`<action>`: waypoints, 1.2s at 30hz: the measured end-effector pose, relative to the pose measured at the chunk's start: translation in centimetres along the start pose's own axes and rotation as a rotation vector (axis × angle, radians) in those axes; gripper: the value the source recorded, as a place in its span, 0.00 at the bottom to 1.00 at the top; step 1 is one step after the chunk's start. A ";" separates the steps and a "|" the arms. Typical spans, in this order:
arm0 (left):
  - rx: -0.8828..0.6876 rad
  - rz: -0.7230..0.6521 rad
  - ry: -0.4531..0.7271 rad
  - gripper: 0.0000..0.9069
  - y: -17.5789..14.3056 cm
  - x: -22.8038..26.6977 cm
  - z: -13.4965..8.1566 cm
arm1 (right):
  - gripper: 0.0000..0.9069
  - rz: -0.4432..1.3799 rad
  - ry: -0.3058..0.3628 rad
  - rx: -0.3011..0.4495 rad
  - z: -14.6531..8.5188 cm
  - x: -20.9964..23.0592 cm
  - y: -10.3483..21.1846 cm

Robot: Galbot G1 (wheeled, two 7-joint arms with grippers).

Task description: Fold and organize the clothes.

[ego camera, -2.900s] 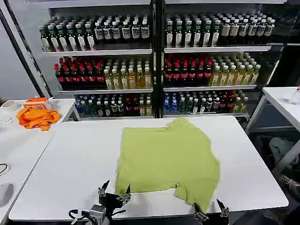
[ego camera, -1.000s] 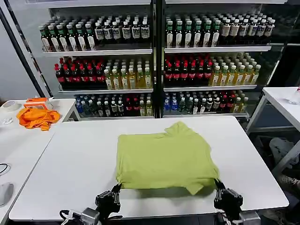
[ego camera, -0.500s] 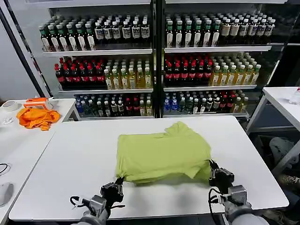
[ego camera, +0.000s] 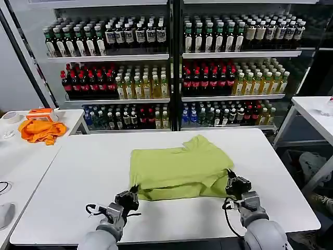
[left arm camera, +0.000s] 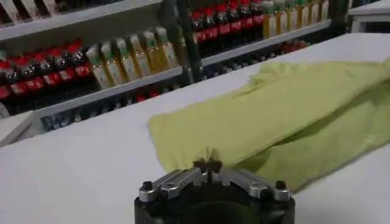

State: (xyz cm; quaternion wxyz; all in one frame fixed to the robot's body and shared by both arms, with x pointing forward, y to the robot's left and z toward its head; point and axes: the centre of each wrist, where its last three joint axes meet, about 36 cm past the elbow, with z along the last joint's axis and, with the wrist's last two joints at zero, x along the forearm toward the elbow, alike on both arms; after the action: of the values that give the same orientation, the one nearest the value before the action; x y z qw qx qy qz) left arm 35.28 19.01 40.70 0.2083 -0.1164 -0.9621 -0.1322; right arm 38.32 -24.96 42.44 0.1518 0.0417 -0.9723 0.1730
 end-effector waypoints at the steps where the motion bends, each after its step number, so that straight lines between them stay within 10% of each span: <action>1: 0.000 0.000 0.000 0.04 -0.1 -0.1 0.0 | 0.10 0.001 0.001 0.006 0.1 -0.2 0.0; 3: -0.002 0.001 0.002 0.17 -0.2 -0.4 0.1 | 0.57 0.001 0.005 0.018 0.3 -0.5 0.1; 4: -0.002 0.001 0.002 0.28 -0.3 -0.5 0.1 | 1.00 0.000 0.008 0.025 0.5 -0.7 0.2; 8: 0.001 -0.005 0.000 1.00 -0.6 -0.9 0.2 | 1.00 0.003 0.022 0.045 1.0 -1.0 0.5; 29: 0.062 -0.059 0.010 1.00 -0.8 -0.3 1.8 | 1.00 0.043 0.123 -0.076 3.0 2.4 -0.8; 31: 0.065 -0.059 0.018 0.68 -0.8 -0.4 2.1 | 1.00 0.037 0.144 -0.097 3.3 2.6 -0.9; 32: 0.066 -0.059 0.021 0.39 -0.9 -0.5 2.2 | 0.73 0.034 0.155 -0.108 3.3 2.6 -0.9; 35: 0.072 -0.063 0.029 0.03 -0.9 -0.7 2.4 | 0.03 0.018 0.181 -0.141 3.6 2.6 -0.9; 36: 0.073 -0.064 0.030 0.02 -0.8 -0.8 2.5 | 0.00 0.014 0.187 -0.150 3.7 2.6 -0.9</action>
State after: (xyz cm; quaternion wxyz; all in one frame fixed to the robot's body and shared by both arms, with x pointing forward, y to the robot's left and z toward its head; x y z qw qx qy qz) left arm 34.82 18.86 38.00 0.2225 -0.0760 -0.9662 -0.1052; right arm 34.89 -27.14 40.20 0.2435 0.0072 -0.9643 0.1041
